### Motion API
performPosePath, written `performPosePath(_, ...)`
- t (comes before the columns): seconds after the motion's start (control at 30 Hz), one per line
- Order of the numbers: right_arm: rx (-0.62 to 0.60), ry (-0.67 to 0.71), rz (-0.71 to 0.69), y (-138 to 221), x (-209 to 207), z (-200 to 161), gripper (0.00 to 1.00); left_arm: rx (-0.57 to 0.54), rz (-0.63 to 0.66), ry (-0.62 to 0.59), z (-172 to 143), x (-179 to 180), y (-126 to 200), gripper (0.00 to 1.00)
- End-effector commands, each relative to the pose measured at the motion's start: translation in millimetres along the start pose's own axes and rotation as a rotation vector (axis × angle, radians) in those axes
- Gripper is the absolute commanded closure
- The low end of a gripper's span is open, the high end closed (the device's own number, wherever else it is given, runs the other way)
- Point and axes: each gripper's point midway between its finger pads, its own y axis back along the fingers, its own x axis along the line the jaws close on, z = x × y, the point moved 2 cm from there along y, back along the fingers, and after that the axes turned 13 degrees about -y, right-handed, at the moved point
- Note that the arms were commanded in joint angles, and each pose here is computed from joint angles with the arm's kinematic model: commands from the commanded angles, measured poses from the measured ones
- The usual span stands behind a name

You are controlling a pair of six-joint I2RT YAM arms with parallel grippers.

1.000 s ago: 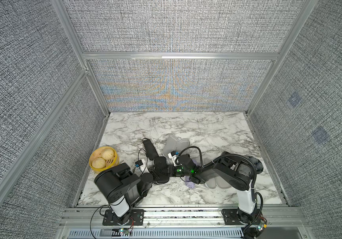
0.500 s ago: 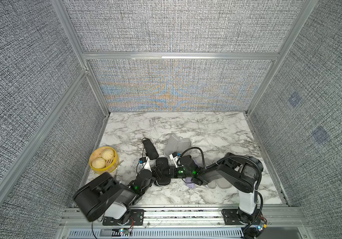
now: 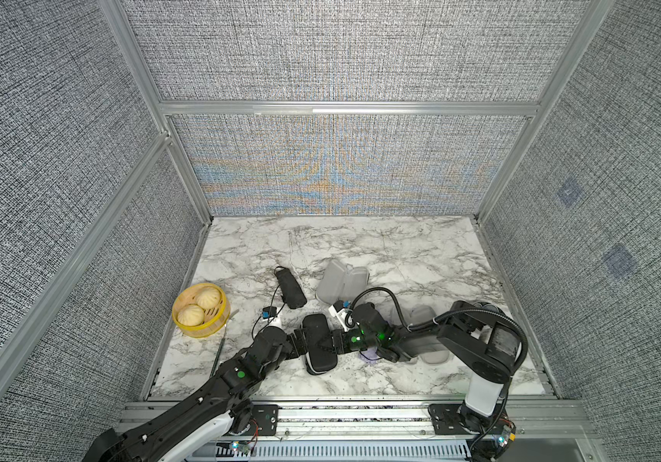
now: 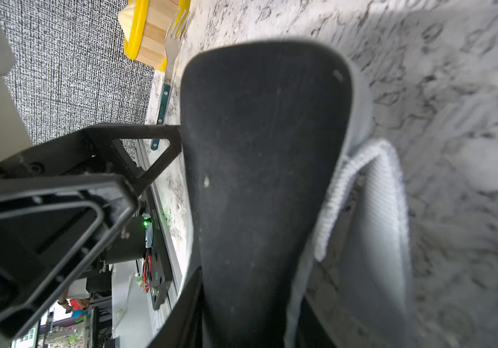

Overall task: Put umbrellas into zippered umbrella sleeves
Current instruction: Pick up the umbrella sleeve at the center of the board.

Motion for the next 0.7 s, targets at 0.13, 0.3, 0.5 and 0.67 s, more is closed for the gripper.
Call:
performPosePath(0.13,-0.042,0.090,0.080,16.5,13.5,2.7,0.96,0.001,-0.133,-0.011,-3.5,-17.6,2.7,0.02)
performPosePath(0.3,-0.030,0.171,0.144,26.0,41.8,4.2,0.96,0.013,-0.247,-0.036,-1.4,-38.6,0.5,0.00)
performPosePath(0.5,-0.004,0.188,0.249,27.5,64.1,3.5,0.96,-0.050,-0.318,-0.005,-0.1,-43.8,-0.7,0.00)
performPosePath(0.67,0.011,0.207,0.317,23.2,79.9,4.5,0.96,-0.072,-0.330,0.009,0.6,-43.8,-1.0,0.00)
